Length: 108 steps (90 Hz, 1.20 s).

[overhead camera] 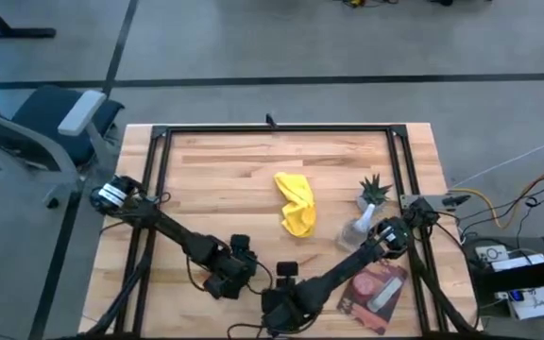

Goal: Apply microfiber cloth
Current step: Move the pink cellphone to the left of the table, then return to Home Position

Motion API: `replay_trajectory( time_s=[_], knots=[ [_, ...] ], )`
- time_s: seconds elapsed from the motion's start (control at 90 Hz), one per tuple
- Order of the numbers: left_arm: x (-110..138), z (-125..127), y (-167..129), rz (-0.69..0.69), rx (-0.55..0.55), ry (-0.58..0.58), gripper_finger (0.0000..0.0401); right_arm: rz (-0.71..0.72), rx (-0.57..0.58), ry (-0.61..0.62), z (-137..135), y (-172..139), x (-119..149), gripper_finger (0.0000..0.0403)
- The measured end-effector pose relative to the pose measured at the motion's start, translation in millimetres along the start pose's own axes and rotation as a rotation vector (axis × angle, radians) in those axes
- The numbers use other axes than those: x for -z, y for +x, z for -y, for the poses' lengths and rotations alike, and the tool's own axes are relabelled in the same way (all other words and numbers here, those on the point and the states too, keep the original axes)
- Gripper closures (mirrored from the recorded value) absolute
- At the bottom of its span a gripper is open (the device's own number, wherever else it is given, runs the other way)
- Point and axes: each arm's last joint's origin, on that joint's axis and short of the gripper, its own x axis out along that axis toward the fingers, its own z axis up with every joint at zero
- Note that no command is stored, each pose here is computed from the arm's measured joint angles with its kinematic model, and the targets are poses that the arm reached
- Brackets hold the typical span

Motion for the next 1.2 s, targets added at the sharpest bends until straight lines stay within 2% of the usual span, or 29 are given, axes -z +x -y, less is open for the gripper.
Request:
replay_trajectory(
  time_s=[0.233,0.533,0.678,0.756,0.944,1.067,1.2],
  knots=[
    [39.8,-8.5,-19.8,-0.208,-0.078,-0.074,0.0091,0.000,-0.004,-0.006,-5.2,-2.1,3.1,0.0320],
    [104.9,-1.9,-48.6,-0.258,-0.030,-0.256,0.0091,-0.010,0.021,-0.057,-4.0,-2.3,4.9,0.0323],
    [112.9,-0.2,-66.3,-0.132,-0.007,-0.336,0.0091,-0.024,0.045,-0.160,5.2,0.0,1.7,0.0317],
    [109.7,0.5,-75.6,-0.015,0.006,-0.349,0.0091,-0.066,0.096,-0.195,16.4,-0.6,2.1,0.0322],
    [93.8,-0.6,-94.2,0.280,0.047,-0.361,0.0091,-0.204,0.213,-0.200,50.7,-10.9,4.4,0.0385],
    [83.4,-3.3,-103.1,0.423,0.042,-0.350,0.0091,-0.181,0.291,-0.227,60.5,-30.7,4.0,0.0395],
    [70.8,-8.1,-109.5,0.536,0.058,-0.330,0.0091,-0.133,0.395,-0.280,69.0,-65.4,7.8,0.0401]
  ],
)
